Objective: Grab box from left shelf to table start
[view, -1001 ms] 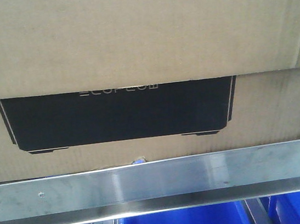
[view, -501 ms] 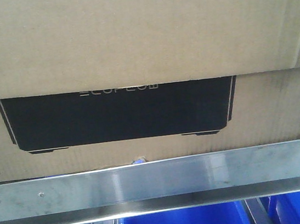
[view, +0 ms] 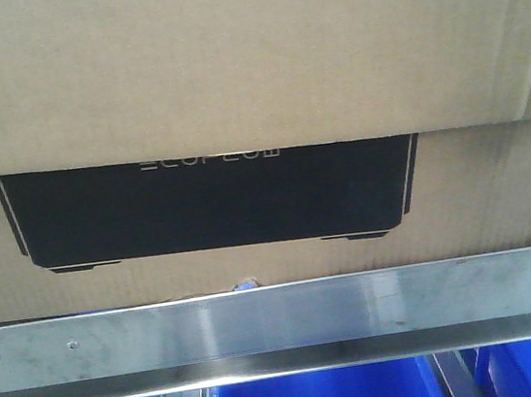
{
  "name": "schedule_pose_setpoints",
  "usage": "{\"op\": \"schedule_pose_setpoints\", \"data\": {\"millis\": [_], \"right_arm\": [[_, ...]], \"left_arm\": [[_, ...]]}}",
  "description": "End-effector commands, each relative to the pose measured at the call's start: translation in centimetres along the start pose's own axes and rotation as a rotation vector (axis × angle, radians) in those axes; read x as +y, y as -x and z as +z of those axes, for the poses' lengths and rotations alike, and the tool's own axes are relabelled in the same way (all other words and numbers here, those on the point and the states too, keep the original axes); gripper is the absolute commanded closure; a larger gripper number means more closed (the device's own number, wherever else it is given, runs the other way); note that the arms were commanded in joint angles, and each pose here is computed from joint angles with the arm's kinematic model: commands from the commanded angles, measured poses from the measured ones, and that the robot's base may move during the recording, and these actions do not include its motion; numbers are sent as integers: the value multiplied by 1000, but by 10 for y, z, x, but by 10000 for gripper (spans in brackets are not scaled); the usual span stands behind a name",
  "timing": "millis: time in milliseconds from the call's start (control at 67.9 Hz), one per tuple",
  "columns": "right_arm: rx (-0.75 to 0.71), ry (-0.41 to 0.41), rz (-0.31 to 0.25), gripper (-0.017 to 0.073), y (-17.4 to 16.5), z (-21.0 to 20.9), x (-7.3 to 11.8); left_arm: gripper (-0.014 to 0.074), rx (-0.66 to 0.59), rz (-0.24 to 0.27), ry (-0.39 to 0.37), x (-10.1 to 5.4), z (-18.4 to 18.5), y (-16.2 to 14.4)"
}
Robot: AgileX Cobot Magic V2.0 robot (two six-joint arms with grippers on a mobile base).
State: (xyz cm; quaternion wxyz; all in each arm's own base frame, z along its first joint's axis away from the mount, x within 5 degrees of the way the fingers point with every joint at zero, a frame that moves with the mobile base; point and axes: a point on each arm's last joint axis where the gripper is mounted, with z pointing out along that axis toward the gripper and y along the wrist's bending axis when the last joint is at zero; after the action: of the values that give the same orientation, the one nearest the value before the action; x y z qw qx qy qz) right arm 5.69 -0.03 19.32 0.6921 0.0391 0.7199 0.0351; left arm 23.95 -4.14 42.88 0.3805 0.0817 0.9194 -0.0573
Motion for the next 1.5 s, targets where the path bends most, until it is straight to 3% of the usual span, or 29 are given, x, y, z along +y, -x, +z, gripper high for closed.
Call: {"op": "schedule_pose_setpoints", "data": {"millis": [0, 191, 530, 604, 736, 824, 1045, 1222, 1281, 1413, 1487], "right_arm": [[-103, 9, -3, 503, 9, -1, 1], [-131, 13, -3, 503, 11, -1, 1], [-217, 25, 33, 477, 44, -9, 5], [-206, 24, 33, 389, 55, -13, 6], [-205, 24, 32, 61, 74, -20, 8], [-222, 27, 32, -75, 91, -25, 10], [-156, 31, 57, -31, 147, -27, 17], [-21, 51, 88, -31, 203, -5, 25], [57, 86, 65, -31, 218, 10, 31], [232, 176, -46, -33, 236, 43, 45], [338, 185, -60, -32, 240, 68, 49]], "left_arm": [[182, -82, 13, 15, 0, -6, 14], [182, -53, -14, 13, 1, 8, 23], [182, 6, -16, 13, 1, 19, 26], [182, 8, -14, 15, 2, 19, 26], [182, 13, -10, 23, 3, 21, 26], [182, 19, -11, 23, 3, 24, 27], [182, 26, -11, 23, 3, 27, 27], [182, 26, -11, 23, 3, 27, 27], [182, 26, -11, 23, 3, 27, 27], [182, 26, -11, 23, 3, 27, 27], [182, 26, -11, 23, 3, 27, 27]]}}
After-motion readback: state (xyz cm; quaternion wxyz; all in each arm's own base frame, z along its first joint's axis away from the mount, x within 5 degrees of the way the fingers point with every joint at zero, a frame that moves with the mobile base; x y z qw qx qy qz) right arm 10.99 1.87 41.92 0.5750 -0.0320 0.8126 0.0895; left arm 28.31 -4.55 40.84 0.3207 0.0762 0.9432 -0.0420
